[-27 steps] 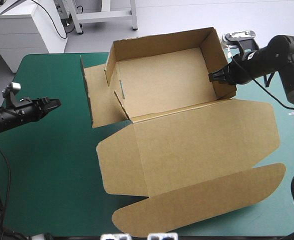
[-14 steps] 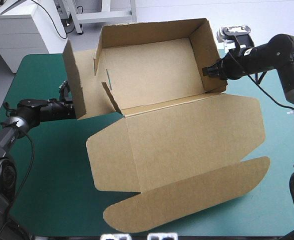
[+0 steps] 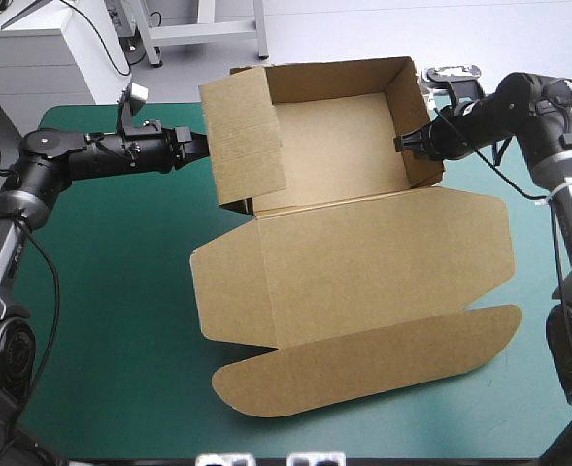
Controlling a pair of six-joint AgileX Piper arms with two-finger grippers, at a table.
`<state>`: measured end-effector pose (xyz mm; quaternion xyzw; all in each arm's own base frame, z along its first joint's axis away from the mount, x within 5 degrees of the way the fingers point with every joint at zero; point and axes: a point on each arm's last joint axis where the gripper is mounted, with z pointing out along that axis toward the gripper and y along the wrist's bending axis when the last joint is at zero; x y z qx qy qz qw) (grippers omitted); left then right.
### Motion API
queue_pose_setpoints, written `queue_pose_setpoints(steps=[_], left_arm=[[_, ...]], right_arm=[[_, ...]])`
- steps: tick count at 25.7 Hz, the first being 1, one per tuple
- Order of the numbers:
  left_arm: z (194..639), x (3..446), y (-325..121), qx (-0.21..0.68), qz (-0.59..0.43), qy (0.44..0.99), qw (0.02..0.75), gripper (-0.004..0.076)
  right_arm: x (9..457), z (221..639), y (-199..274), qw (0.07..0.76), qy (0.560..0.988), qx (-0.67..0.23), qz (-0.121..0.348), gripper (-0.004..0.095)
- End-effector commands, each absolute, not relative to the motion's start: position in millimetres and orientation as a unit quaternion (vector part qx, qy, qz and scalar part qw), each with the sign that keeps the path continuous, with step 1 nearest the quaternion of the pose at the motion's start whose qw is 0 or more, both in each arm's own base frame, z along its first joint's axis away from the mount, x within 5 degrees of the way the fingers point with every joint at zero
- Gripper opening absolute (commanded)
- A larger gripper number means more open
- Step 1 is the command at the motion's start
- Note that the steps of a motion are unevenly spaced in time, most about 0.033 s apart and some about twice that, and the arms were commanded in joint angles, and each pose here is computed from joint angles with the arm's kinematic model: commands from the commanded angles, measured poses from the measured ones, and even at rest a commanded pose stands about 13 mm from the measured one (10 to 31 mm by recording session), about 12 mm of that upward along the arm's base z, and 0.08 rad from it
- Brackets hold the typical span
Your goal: Fold the box
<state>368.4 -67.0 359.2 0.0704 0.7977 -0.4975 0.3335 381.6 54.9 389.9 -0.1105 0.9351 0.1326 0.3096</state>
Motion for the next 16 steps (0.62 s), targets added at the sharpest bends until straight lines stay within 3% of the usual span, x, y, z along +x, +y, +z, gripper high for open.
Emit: queue_pose_setpoints(steps=[1, 11, 14, 16], left_arm=[[404, 350, -73, 0.092, -0.536, 0.760, 0.357, -0.0009], [407, 340, -76, 0.121, -0.557, 0.756, 0.321, 0.0001], [407, 336, -77, 0.132, -0.568, 0.752, 0.308, 0.0109], [407, 336, -77, 0.135, -0.570, 0.751, 0.305, 0.0300]], right_arm=[[372, 420, 53, 0.368, 0.913, -0.104, 0.139, -0.0016], [371, 420, 53, 0.363, 0.915, -0.106, 0.137, -0.0016], [371, 419, 51, 0.362, 0.917, -0.107, 0.126, -0.0016], [371, 418, 49, 0.362, 0.919, -0.109, 0.111, -0.0016]])
